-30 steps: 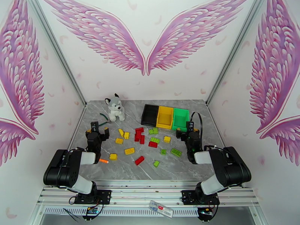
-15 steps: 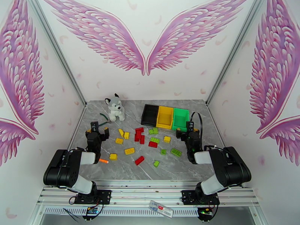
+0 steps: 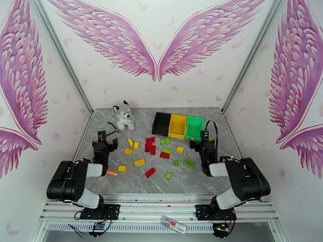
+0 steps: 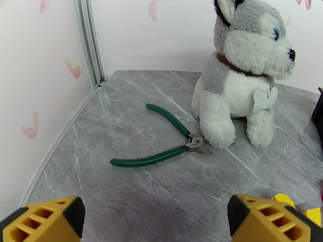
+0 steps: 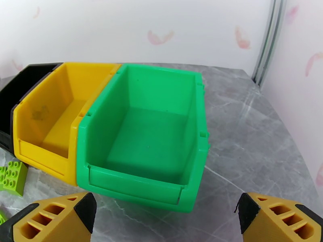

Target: Sort the legos into containers by color

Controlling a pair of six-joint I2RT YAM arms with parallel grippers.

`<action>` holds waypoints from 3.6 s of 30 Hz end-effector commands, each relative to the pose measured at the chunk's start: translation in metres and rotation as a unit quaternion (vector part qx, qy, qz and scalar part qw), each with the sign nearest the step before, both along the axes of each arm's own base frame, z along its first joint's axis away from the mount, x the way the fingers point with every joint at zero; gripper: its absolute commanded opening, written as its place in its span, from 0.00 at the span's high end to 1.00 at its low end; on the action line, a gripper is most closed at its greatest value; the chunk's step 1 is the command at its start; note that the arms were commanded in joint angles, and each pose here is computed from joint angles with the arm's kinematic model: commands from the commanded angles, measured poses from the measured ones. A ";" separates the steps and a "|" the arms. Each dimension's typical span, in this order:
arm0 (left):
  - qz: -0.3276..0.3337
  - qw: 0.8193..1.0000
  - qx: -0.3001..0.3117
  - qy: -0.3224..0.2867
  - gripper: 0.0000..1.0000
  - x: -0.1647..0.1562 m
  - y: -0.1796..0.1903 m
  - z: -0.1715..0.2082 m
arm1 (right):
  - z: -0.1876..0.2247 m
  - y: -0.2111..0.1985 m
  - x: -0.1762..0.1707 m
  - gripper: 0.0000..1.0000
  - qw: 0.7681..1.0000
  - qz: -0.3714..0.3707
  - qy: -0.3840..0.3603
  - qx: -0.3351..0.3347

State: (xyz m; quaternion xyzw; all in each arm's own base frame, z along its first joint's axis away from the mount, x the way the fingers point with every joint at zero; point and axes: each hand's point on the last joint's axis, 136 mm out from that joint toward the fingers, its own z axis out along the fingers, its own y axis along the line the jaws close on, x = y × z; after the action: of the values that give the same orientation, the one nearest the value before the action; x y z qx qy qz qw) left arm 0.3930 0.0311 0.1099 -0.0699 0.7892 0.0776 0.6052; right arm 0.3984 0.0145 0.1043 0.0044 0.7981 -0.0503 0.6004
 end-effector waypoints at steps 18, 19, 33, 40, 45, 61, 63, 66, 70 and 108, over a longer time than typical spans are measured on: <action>0.087 0.993 0.006 -0.076 0.01 -0.036 -0.003 0.104 | 0.094 -0.025 -0.052 0.01 0.983 -0.143 -0.085 0.071; 0.082 0.993 -0.027 -0.079 0.01 -0.039 -0.007 0.113 | 0.097 -0.030 -0.058 0.01 0.979 -0.166 -0.067 0.102; -0.144 0.927 -0.346 0.011 0.01 -0.082 -0.127 0.097 | 0.094 0.091 -0.077 0.16 0.946 0.081 0.179 0.256; -0.220 0.930 -0.288 0.062 0.01 -0.093 -0.183 0.073 | 0.041 0.150 -0.113 0.13 0.922 0.146 0.297 0.200; -0.261 0.928 -0.256 0.079 0.01 -0.103 -0.215 0.066 | 0.018 0.167 -0.161 0.14 0.913 0.167 0.330 0.175; -0.266 0.914 -0.256 0.167 0.01 -0.092 -0.249 0.022 | -0.039 0.205 -0.237 0.19 0.880 0.187 0.383 0.210; -0.263 0.917 -0.255 0.160 0.01 -0.093 -0.246 0.026 | -0.044 0.210 -0.238 0.19 0.878 0.189 0.391 0.200; -0.257 0.922 -0.249 0.145 0.01 -0.095 -0.238 0.036 | -0.053 0.219 -0.239 0.19 0.875 0.190 0.403 0.190; -0.251 0.928 -0.248 0.122 0.01 -0.099 -0.227 0.048 | -0.062 0.232 -0.236 0.19 0.873 0.190 0.413 0.175; -0.292 0.910 -0.262 0.131 0.01 -0.096 -0.250 0.036 | 0.002 0.191 -0.121 0.78 0.950 0.086 0.282 0.105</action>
State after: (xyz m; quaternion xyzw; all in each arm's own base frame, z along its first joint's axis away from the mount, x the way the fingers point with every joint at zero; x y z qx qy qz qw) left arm 0.2994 -0.2140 0.1421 0.0040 0.8454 -0.2916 0.4475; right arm 0.2495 0.2114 0.0824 -0.0172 0.9447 0.0739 0.3191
